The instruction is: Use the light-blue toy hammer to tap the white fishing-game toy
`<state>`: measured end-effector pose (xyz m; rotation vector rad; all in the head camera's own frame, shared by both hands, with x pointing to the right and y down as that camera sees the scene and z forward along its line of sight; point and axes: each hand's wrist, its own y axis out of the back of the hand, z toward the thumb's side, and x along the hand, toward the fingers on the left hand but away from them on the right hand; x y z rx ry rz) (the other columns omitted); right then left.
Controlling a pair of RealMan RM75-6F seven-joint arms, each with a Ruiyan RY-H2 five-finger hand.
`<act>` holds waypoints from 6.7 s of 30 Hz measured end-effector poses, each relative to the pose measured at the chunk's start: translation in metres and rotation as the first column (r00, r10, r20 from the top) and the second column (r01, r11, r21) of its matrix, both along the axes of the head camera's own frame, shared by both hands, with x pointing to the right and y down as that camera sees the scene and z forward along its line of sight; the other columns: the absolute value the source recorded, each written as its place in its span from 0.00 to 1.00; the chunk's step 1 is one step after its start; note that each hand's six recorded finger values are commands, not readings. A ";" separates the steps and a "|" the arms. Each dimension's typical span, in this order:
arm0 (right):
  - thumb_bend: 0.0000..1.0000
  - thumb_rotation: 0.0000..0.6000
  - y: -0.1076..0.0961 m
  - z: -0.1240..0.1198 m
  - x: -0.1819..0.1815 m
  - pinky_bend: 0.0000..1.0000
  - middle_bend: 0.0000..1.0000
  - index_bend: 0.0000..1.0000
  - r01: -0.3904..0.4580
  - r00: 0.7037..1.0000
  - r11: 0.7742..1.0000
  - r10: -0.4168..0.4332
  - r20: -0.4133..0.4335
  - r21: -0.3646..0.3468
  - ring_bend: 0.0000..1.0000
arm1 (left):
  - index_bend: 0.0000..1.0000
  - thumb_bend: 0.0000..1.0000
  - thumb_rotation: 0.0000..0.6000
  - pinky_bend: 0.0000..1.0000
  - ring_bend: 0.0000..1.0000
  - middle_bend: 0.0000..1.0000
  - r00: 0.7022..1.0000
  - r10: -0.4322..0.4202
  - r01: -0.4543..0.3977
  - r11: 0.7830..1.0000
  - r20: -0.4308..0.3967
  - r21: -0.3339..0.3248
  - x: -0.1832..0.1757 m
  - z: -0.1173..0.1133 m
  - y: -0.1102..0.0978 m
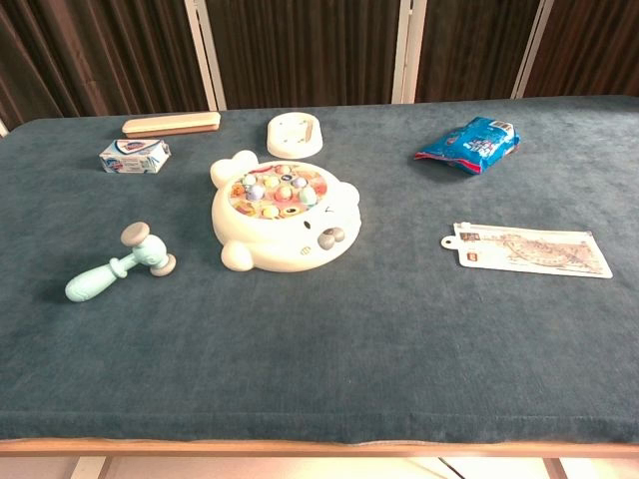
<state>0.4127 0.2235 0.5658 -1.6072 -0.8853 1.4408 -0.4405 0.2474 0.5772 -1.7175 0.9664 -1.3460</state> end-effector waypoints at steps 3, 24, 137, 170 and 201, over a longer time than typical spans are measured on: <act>0.27 1.00 0.000 -0.001 0.001 0.00 0.00 0.00 -0.003 1.000 1.000 0.003 -0.001 0.002 0.00 | 0.00 0.37 1.00 0.03 0.00 0.00 1.000 -0.008 0.008 1.000 -0.003 -0.007 0.001 0.002 0.000; 0.27 1.00 0.001 0.001 -0.002 0.00 0.00 0.00 0.015 1.000 1.000 -0.014 0.015 -0.028 0.00 | 0.14 0.37 1.00 0.17 0.12 0.21 0.975 -0.160 0.151 0.986 -0.154 -0.068 0.088 0.100 -0.009; 0.27 1.00 0.003 -0.009 0.009 0.00 0.00 0.00 0.009 0.999 0.999 -0.007 0.041 -0.048 0.00 | 0.52 0.89 1.00 0.72 0.63 0.80 0.992 -0.124 0.124 0.992 0.023 -0.029 0.148 0.166 -0.058; 0.27 1.00 0.000 -0.008 0.013 0.00 0.00 0.00 -0.004 0.999 0.998 0.007 0.049 -0.064 0.00 | 0.54 0.90 1.00 0.81 0.72 0.85 0.998 0.012 -0.005 0.990 0.054 -0.143 0.272 0.119 -0.171; 0.27 1.00 -0.003 -0.013 0.023 0.00 0.00 0.00 -0.035 0.999 0.998 0.037 0.039 -0.051 0.00 | 0.54 0.90 1.00 0.81 0.72 0.86 0.996 0.001 0.013 0.985 0.085 -0.172 0.276 0.142 -0.180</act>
